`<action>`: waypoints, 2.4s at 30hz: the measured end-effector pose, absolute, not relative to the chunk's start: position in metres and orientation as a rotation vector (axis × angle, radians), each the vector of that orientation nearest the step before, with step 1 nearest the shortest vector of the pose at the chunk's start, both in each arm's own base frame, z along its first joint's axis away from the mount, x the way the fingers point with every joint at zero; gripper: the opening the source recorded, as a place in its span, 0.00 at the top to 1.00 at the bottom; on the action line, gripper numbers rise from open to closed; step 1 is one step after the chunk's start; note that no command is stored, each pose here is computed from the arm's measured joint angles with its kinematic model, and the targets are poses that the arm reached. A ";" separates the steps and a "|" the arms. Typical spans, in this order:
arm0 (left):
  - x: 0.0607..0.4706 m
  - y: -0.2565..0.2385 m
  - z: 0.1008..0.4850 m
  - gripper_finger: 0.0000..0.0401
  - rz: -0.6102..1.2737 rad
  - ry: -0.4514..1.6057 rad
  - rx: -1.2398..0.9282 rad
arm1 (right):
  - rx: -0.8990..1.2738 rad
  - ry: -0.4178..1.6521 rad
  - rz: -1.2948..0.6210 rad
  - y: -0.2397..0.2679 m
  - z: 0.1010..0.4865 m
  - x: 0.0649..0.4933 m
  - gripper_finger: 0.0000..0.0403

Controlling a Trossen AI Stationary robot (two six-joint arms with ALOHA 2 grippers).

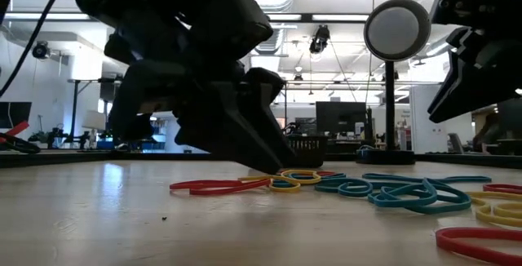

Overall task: Pick and place rubber bands into bin
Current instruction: Put the yellow rubber band into the basket

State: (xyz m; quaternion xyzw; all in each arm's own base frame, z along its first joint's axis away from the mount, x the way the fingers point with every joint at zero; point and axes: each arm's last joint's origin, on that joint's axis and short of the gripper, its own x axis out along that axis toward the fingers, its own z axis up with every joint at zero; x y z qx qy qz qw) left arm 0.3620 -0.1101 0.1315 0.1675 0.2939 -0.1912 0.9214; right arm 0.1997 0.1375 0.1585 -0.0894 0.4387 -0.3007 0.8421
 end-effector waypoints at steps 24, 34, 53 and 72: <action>0.369 -0.095 0.113 0.68 -0.381 0.657 0.202 | -0.181 0.922 -0.633 0.138 0.158 0.200 0.81; 0.372 -0.092 0.112 0.86 -0.402 0.664 0.180 | -0.183 0.923 -0.631 0.138 0.158 0.201 0.82; 0.367 -0.089 0.123 1.00 -0.267 0.662 0.255 | -0.181 0.924 -0.630 0.138 0.158 0.201 0.83; 0.350 -0.113 0.165 1.00 0.219 0.575 0.632 | -0.188 0.928 -0.633 0.137 0.157 0.199 0.83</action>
